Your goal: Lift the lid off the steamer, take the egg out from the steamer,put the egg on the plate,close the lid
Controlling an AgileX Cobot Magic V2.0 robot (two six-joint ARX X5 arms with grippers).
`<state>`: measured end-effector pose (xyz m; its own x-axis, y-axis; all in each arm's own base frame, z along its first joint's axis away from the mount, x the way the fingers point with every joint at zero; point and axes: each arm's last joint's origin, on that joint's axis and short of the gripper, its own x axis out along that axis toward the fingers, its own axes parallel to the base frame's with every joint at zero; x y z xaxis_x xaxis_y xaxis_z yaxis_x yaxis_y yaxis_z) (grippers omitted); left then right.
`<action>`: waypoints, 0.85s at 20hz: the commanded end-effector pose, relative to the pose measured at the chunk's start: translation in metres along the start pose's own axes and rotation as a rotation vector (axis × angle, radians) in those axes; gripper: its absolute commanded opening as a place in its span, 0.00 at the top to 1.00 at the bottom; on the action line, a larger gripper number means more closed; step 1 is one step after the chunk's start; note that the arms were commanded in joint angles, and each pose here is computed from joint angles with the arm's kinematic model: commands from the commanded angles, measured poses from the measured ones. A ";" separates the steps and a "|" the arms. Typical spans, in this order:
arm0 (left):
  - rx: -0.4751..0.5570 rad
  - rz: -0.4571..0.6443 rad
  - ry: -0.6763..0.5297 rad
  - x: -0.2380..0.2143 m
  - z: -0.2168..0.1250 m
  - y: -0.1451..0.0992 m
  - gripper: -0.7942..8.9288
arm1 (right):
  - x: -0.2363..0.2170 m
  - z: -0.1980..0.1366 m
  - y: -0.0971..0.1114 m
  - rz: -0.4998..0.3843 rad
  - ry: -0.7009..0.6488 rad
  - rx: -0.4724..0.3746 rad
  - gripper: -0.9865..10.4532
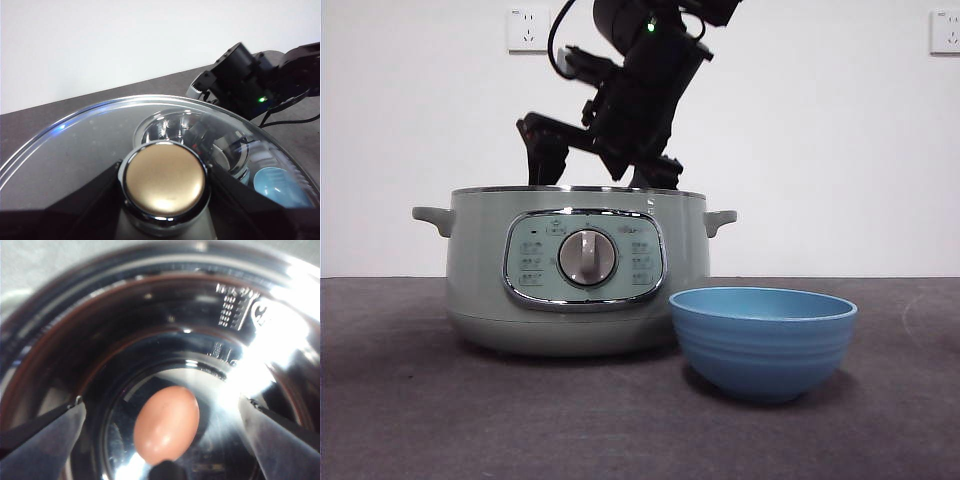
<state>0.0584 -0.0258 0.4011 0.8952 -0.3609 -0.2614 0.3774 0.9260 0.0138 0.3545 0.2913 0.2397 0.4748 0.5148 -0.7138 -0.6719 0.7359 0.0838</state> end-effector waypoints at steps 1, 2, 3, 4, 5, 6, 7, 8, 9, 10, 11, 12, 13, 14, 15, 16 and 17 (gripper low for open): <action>-0.009 -0.008 -0.062 -0.004 0.005 0.000 0.93 | 0.014 -0.006 0.001 0.000 0.027 -0.009 0.45; -0.008 -0.009 -0.062 -0.004 0.005 0.000 0.93 | 0.018 -0.008 0.001 0.001 0.037 -0.008 0.45; -0.008 -0.009 -0.062 -0.005 0.005 0.000 0.93 | 0.021 -0.010 0.001 0.001 0.043 -0.008 0.45; -0.008 -0.009 -0.061 -0.004 0.005 0.000 0.93 | 0.023 -0.011 0.001 0.001 0.048 -0.008 0.45; -0.009 -0.009 -0.061 -0.004 0.005 0.000 0.93 | 0.026 -0.013 0.001 0.001 0.053 -0.008 0.45; -0.008 -0.009 -0.061 -0.004 0.005 0.000 0.93 | 0.029 -0.014 0.001 0.001 0.059 -0.007 0.45; -0.008 -0.010 -0.062 -0.005 0.005 0.000 0.93 | 0.033 -0.017 0.000 0.001 0.070 -0.006 0.45; -0.008 -0.010 -0.062 -0.005 0.005 0.000 0.93 | 0.037 -0.019 0.000 0.001 0.080 -0.005 0.45; -0.008 -0.009 -0.062 -0.005 0.005 0.000 0.93 | 0.041 -0.022 -0.001 0.000 0.090 -0.004 0.45; -0.008 -0.009 -0.060 -0.005 0.005 0.000 0.93 | 0.044 -0.024 -0.001 0.000 0.098 -0.003 0.45; -0.008 -0.009 -0.057 -0.004 0.005 0.000 0.93 | 0.046 -0.025 -0.001 -0.003 0.101 -0.004 0.45; -0.008 -0.009 -0.053 -0.004 0.004 0.000 0.93 | 0.046 -0.024 -0.001 -0.023 0.098 -0.007 0.53; -0.008 -0.009 -0.053 -0.005 0.004 0.000 0.93 | 0.046 -0.024 0.001 -0.023 0.094 -0.010 0.63; -0.007 -0.009 -0.052 -0.005 0.004 0.000 0.93 | 0.046 -0.024 0.001 -0.021 0.094 -0.009 0.71; -0.007 -0.009 -0.052 -0.005 0.004 0.000 0.93 | 0.046 -0.024 0.001 -0.021 0.096 -0.009 0.80; -0.007 -0.009 -0.051 -0.004 0.004 0.000 0.93 | 0.046 -0.024 0.001 -0.017 0.095 -0.009 0.89; -0.007 -0.009 -0.051 -0.004 0.004 0.000 0.93 | 0.046 -0.024 0.002 -0.013 0.092 -0.010 0.93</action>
<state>0.0580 -0.0258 0.4000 0.8899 -0.3656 -0.2729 0.3833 0.9235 0.0127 0.3619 0.3027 0.1986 0.4432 0.4669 -0.7652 -0.6679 0.7413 0.0654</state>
